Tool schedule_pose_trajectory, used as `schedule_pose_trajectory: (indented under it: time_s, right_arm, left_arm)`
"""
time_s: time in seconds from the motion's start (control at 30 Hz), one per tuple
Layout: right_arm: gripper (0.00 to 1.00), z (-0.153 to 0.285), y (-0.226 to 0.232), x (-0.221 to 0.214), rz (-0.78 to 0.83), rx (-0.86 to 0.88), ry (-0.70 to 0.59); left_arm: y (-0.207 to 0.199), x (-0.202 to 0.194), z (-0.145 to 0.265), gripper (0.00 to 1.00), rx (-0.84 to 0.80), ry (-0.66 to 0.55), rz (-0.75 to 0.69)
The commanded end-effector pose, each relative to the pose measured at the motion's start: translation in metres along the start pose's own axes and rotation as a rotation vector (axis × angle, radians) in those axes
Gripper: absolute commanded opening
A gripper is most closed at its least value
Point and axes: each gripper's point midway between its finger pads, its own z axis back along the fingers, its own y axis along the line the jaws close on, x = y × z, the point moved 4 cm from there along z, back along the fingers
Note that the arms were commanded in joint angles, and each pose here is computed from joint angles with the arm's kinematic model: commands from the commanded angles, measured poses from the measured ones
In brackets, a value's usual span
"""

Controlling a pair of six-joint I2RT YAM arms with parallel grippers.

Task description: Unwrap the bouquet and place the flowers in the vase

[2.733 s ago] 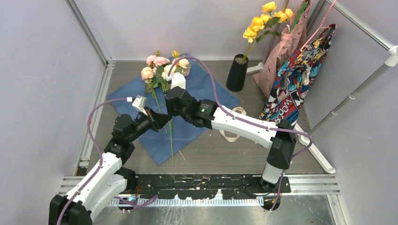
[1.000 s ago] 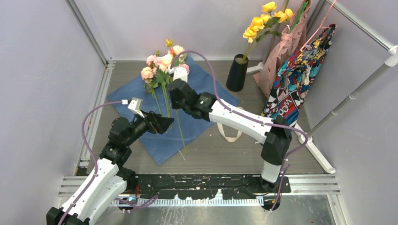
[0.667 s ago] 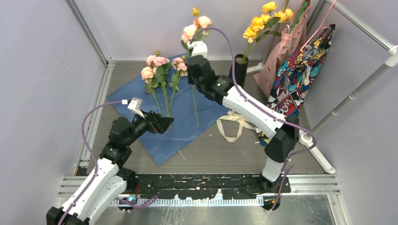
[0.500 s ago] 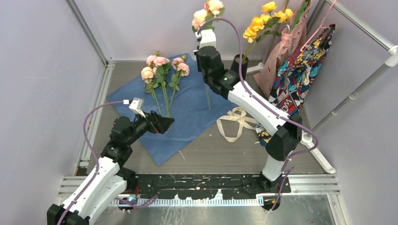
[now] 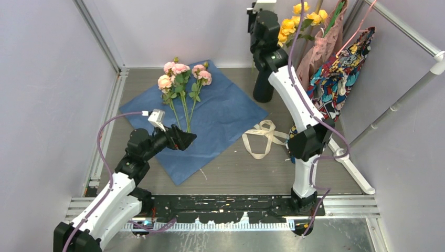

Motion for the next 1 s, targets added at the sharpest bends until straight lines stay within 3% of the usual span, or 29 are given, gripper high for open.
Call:
schedule_pose_trajectory:
  time_s: [0.0, 0.43, 0.97]
  right_arm:
    - [0.01, -0.028, -0.018, 0.023, -0.022, -0.028, -0.092]
    - [0.01, -0.045, -0.081, 0.054, -0.091, -0.117, -0.182]
    - [0.01, -0.023, -0.101, 0.084, -0.154, -0.121, -0.252]
  left_arm:
    - [-0.011, 0.012, -0.001, 0.9, -0.068, -0.045, -0.053]
    - [-0.009, 0.013, 0.001, 0.9, -0.053, -0.054, -0.064]
    - [-0.008, 0.012, 0.0, 0.9, -0.05, -0.049, -0.063]
